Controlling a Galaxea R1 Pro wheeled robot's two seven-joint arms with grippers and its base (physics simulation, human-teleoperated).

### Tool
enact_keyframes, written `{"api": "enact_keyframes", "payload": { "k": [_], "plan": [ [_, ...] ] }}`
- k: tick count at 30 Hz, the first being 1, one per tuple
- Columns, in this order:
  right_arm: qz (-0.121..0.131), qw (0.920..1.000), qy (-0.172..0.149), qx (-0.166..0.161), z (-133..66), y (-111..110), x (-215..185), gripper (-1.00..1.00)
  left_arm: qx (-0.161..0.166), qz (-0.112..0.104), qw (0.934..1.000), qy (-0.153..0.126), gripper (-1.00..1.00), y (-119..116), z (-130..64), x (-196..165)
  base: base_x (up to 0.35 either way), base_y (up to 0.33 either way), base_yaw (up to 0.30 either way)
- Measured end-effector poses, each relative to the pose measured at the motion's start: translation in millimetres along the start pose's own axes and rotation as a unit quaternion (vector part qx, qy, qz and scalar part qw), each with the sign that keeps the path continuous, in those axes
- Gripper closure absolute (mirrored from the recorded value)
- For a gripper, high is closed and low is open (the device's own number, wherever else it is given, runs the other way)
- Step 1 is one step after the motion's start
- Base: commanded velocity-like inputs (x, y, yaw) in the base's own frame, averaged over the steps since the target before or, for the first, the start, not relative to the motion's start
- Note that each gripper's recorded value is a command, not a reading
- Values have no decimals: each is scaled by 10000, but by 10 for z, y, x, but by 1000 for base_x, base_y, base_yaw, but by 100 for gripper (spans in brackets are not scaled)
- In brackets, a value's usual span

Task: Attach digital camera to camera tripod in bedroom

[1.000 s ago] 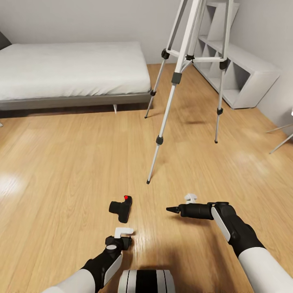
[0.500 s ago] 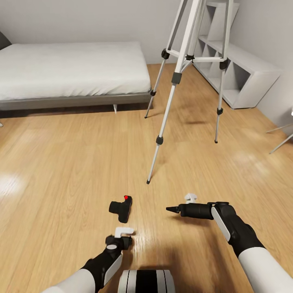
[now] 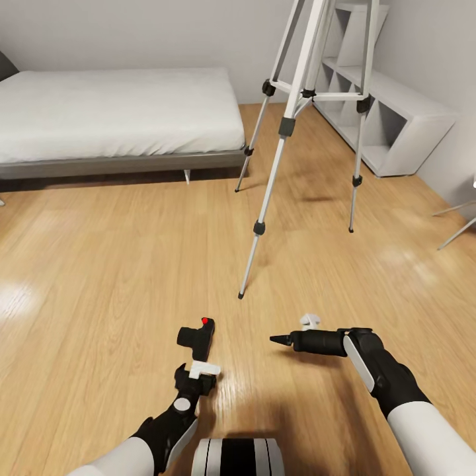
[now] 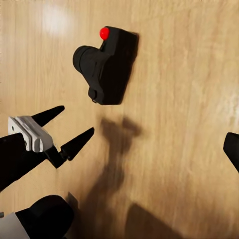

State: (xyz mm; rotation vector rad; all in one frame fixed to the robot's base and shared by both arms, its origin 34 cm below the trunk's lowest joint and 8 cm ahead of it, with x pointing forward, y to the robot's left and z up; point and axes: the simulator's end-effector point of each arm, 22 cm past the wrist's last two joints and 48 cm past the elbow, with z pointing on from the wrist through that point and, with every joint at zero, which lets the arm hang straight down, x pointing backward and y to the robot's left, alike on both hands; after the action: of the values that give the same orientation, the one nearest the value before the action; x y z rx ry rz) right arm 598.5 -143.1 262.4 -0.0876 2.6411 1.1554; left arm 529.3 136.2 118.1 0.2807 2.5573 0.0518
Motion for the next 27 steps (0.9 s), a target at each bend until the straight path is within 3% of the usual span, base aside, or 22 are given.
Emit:
{"api": "enact_keyframes", "payload": {
  "k": [7, 27],
  "plan": [
    [-2, 10000, 3, 10, 3, -2, 2, -100, -5, -22, 9998, -186, -100, 16, -3, -49, 0, 0, 0],
    [-9, 10000, 3, 40, 7, -14, 5, -100, -78, -140, 9997, -171, -100, 35, -6, -42, 0, 0, 0]
  ]
}}
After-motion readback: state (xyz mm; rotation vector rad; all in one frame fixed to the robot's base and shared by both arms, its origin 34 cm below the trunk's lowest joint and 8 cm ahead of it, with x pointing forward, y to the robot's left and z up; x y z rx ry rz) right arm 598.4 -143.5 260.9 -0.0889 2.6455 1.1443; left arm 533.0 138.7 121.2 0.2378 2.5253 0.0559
